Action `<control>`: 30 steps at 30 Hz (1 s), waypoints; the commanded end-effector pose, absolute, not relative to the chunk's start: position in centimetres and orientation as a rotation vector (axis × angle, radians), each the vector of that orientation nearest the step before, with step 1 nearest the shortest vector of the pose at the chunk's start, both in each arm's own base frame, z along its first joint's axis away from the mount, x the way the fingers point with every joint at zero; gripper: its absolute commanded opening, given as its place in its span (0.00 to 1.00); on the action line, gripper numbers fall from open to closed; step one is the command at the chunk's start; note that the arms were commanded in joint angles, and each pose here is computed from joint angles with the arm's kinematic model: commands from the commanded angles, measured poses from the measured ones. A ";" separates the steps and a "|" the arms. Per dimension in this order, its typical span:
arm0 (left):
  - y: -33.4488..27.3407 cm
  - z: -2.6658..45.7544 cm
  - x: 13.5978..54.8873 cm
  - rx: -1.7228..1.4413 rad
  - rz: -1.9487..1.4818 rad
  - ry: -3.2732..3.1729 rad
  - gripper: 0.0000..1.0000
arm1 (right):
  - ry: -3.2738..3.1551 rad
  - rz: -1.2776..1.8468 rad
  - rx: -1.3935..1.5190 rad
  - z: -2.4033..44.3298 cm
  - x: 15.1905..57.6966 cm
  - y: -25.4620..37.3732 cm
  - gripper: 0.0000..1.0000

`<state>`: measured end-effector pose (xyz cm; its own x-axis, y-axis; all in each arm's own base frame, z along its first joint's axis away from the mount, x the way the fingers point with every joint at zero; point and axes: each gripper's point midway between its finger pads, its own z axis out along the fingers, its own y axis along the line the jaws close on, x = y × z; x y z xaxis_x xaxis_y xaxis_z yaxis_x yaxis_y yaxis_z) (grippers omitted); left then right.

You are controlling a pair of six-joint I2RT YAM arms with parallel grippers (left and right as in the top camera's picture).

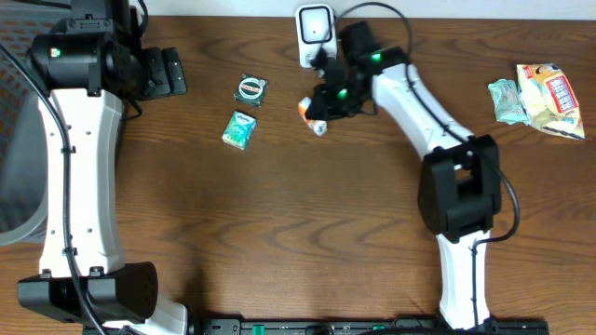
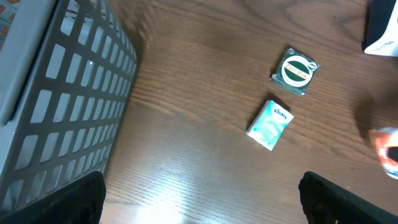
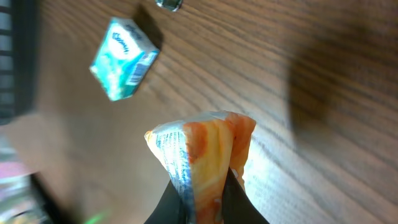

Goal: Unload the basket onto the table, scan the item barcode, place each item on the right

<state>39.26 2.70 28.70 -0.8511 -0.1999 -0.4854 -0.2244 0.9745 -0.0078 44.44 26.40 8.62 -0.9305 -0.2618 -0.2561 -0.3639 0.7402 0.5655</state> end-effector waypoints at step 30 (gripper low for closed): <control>3.1 28.4 39.2 -0.323 0.088 2.624 0.98 | 3.056 0.618 0.220 5.6 45.4 8.6 0.73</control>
